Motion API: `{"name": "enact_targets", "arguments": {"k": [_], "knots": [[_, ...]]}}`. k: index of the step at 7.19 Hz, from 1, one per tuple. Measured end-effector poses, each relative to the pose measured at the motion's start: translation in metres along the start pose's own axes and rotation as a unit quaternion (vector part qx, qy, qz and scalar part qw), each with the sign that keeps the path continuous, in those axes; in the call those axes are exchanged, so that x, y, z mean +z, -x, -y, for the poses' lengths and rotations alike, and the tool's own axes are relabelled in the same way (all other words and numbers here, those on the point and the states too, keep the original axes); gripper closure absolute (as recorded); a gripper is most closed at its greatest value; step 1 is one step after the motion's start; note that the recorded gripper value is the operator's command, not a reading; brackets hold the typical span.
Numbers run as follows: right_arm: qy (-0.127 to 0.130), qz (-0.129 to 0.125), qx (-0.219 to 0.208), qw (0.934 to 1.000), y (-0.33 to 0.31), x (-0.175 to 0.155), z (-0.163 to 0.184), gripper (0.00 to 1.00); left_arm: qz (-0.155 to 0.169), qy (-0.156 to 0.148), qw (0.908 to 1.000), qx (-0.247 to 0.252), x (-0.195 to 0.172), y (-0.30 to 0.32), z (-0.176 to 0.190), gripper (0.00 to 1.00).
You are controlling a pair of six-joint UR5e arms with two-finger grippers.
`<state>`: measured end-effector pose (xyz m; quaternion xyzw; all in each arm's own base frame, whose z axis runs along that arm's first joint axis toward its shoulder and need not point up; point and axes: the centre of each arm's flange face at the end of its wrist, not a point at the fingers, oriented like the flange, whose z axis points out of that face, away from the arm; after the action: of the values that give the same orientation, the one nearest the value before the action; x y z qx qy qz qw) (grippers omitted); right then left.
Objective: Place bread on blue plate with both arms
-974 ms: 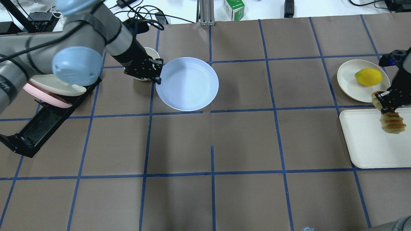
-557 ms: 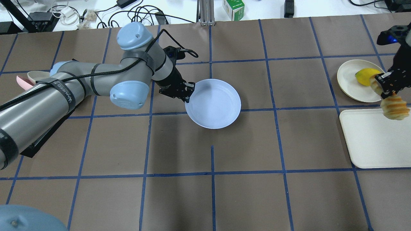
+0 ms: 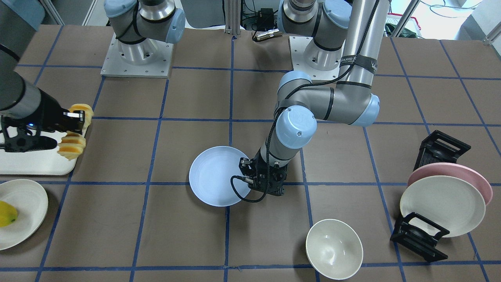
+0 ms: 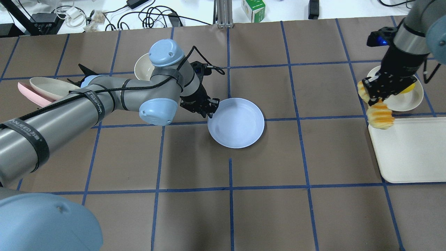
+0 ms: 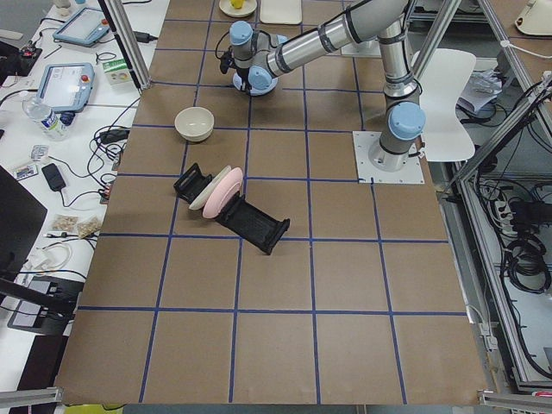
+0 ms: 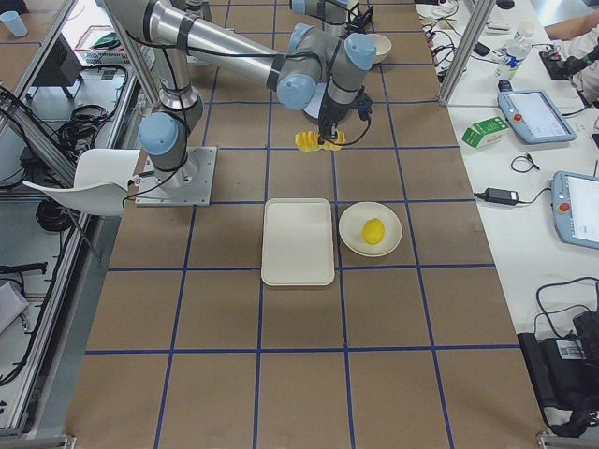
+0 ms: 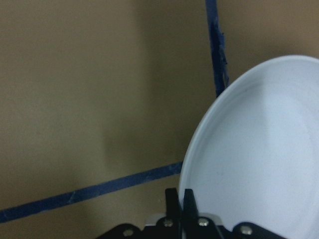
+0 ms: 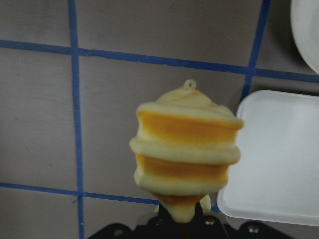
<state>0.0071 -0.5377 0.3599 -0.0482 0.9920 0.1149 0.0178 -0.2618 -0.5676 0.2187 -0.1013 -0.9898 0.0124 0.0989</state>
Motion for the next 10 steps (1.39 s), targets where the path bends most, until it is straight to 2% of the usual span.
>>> {"name": "enact_targets", "arguments": {"k": [2, 4, 6, 8, 9, 10], "knots": [[-0.016, -0.002, -0.003, 0.9999, 0.077, 0.018, 0.022, 1.00, 0.010, -0.023, 0.9997, 0.000, -0.059, 0.005, 0.012, 0.00], [-0.043, -0.006, 0.002, 0.9991, 0.153, 0.036, 0.035, 1.00, 0.033, 0.022, 0.9991, -0.016, -0.147, 0.001, 0.001, 0.00], [-0.052, 0.001, 0.025, 0.9983, 0.211, 0.066, 0.049, 1.00, 0.084, 0.052, 0.9947, -0.028, -0.218, -0.002, -0.031, 0.00], [-0.074, 0.057, 0.055, 0.9941, 0.254, 0.089, 0.065, 1.00, 0.098, 0.070, 0.9916, -0.046, -0.253, -0.007, -0.063, 0.00], [-0.075, 0.057, 0.063, 0.9936, 0.265, 0.102, 0.069, 1.00, 0.099, 0.065, 0.9916, -0.052, -0.260, -0.006, -0.067, 0.00], [-0.071, 0.053, 0.067, 0.9938, 0.275, 0.111, 0.069, 0.97, 0.099, 0.043, 0.9923, -0.061, -0.269, 0.005, -0.062, 0.00]]}}
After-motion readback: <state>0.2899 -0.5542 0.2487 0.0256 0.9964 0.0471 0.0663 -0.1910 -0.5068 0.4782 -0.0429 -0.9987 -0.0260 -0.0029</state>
